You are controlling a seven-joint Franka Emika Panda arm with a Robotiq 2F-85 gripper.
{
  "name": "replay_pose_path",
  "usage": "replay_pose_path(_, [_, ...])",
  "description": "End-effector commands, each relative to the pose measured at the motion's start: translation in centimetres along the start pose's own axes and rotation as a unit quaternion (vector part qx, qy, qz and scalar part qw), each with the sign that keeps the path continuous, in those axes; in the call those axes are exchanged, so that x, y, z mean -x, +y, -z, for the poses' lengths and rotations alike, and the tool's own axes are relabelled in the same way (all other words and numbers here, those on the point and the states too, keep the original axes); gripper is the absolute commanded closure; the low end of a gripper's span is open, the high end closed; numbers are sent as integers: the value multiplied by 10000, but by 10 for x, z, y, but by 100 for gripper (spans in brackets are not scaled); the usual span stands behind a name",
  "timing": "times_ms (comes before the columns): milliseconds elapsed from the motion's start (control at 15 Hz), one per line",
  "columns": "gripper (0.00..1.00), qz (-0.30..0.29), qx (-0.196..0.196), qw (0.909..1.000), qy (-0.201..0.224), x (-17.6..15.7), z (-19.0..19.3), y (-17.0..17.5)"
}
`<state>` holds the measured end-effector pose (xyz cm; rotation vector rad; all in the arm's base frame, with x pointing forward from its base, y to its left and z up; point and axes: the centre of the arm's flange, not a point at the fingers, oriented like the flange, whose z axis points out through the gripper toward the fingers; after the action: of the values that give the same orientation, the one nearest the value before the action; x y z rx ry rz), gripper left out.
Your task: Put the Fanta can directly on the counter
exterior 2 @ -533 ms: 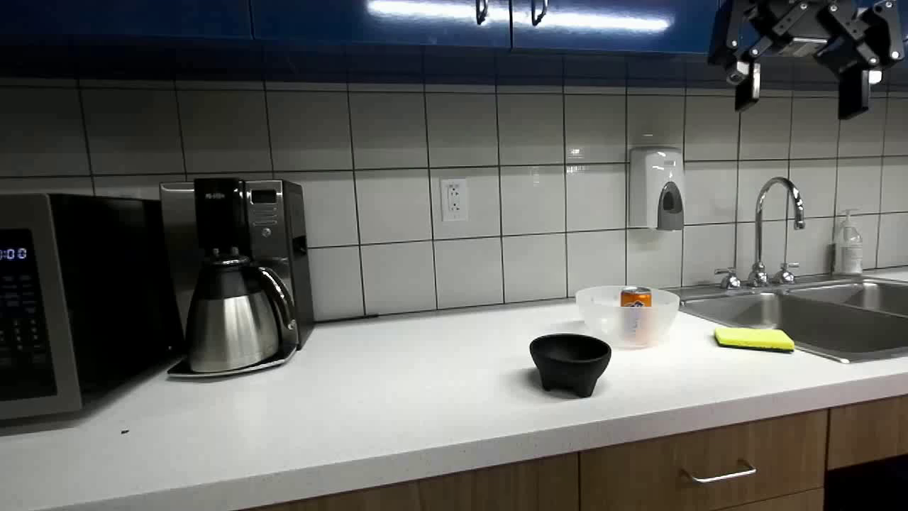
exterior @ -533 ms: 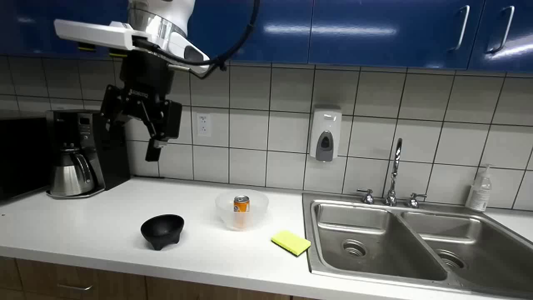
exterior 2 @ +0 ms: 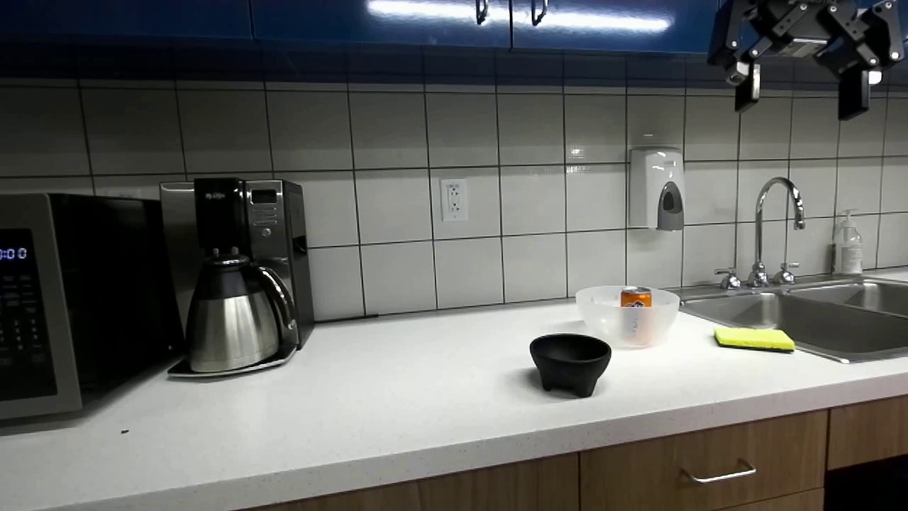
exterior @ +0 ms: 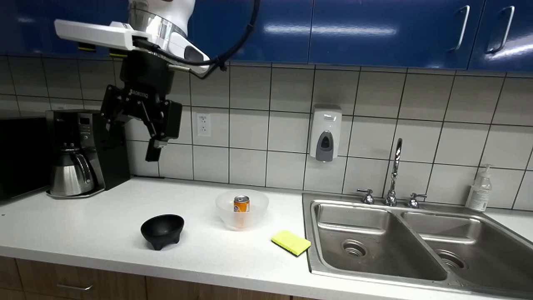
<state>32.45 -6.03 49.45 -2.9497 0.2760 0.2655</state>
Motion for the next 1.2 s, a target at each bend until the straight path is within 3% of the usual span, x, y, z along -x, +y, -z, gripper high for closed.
replay_pose_path(0, [0, 0, 0, 10000, 0, 0, 0, 0])
replay_pose_path(667, [0, 90, 37, 9999, 87, 3, -14, -2])
replay_pose_path(1133, [0, 199, 108, 9979, 606, -19, -34, 16])
